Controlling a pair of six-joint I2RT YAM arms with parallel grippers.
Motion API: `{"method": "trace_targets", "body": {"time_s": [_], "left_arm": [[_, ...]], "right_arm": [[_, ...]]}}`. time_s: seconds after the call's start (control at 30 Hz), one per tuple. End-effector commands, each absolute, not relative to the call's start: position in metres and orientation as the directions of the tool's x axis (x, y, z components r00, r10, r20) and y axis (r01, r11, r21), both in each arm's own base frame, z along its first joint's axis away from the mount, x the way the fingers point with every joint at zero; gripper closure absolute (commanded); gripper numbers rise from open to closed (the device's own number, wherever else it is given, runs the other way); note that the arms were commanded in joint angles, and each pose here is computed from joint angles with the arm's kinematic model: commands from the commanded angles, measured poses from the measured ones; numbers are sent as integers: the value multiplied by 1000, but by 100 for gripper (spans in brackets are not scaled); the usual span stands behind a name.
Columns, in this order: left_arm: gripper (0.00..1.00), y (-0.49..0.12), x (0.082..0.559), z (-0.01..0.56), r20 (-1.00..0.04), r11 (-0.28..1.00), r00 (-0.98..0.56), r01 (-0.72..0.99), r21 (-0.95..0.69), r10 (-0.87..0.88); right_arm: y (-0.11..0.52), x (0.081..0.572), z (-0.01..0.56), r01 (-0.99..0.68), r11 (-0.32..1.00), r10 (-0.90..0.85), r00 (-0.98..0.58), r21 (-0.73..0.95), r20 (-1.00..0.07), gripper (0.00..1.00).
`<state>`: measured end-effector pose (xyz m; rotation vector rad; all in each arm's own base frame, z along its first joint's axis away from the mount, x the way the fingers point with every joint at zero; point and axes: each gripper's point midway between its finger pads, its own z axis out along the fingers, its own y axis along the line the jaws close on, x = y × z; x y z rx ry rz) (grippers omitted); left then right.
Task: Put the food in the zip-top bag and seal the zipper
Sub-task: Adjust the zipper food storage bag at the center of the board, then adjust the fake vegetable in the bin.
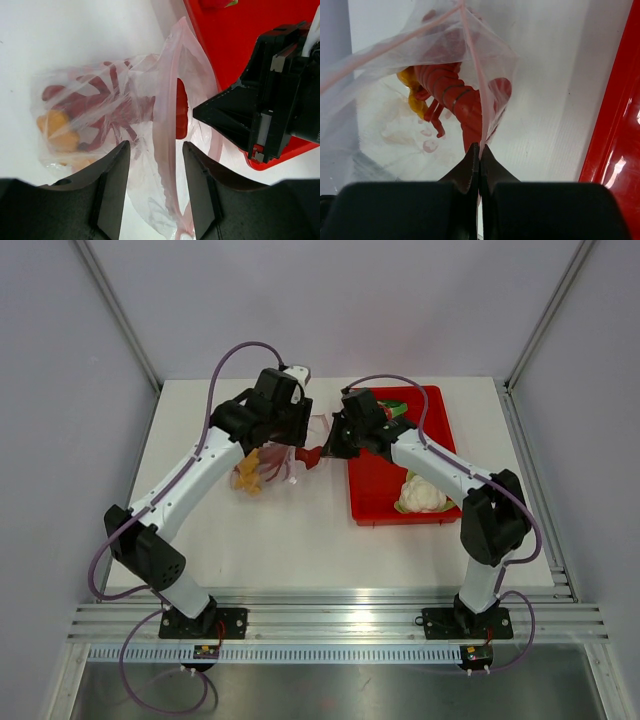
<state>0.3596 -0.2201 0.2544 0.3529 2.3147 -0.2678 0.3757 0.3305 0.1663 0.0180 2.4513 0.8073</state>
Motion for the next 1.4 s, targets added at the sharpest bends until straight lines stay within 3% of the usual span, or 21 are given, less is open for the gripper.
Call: {"method": "trace_targets", "body": {"time_s": [0.0,0.13,0.23,0.27,0.37,0.43,0.47,0.53,0.73,0.97,1.03,1.13,1.37], "left_arm": [[53,-206,371,274,-771,968,-610,250,32,183],[75,-205,369,276,-771,974,-608,214,70,189],[82,-202,370,277,-768,977,-610,182,107,197],[99,-205,370,275,-764,976,-613,187,110,203],[100,-209,372,270,-754,975,-624,196,104,205],[100,-211,374,269,-755,976,-624,194,101,202],[100,-212,374,268,-753,975,-626,198,97,202],[100,-214,376,267,-752,976,-629,199,90,198],[100,-217,381,269,-758,975,-631,220,31,166],[100,-225,380,272,-763,965,-626,261,-12,160],[100,-230,380,269,-759,961,-630,276,-23,163],[100,-231,380,267,-756,959,-632,283,-24,168],[100,-228,380,260,-751,960,-635,281,-6,181]], "right_arm": [[336,381,200,-197,777,217,-808,598,-547,100],[337,382,196,-195,777,213,-813,598,-541,100],[337,383,192,-188,782,213,-816,594,-538,100],[337,384,191,-188,783,210,-818,593,-536,100],[337,386,191,-194,792,195,-818,578,-541,98],[327,386,193,-180,826,185,-809,535,-558,74],[320,384,194,-183,841,174,-800,510,-574,43],[295,384,213,-150,872,202,-757,466,-621,30],[208,358,237,-5,907,308,-673,421,-673,24],[97,296,167,316,926,375,-720,205,-584,24],[86,284,147,332,933,350,-761,136,-547,20],[81,277,123,318,947,300,-814,50,-497,23],[101,309,98,216,975,216,-848,56,-484,30]]}}
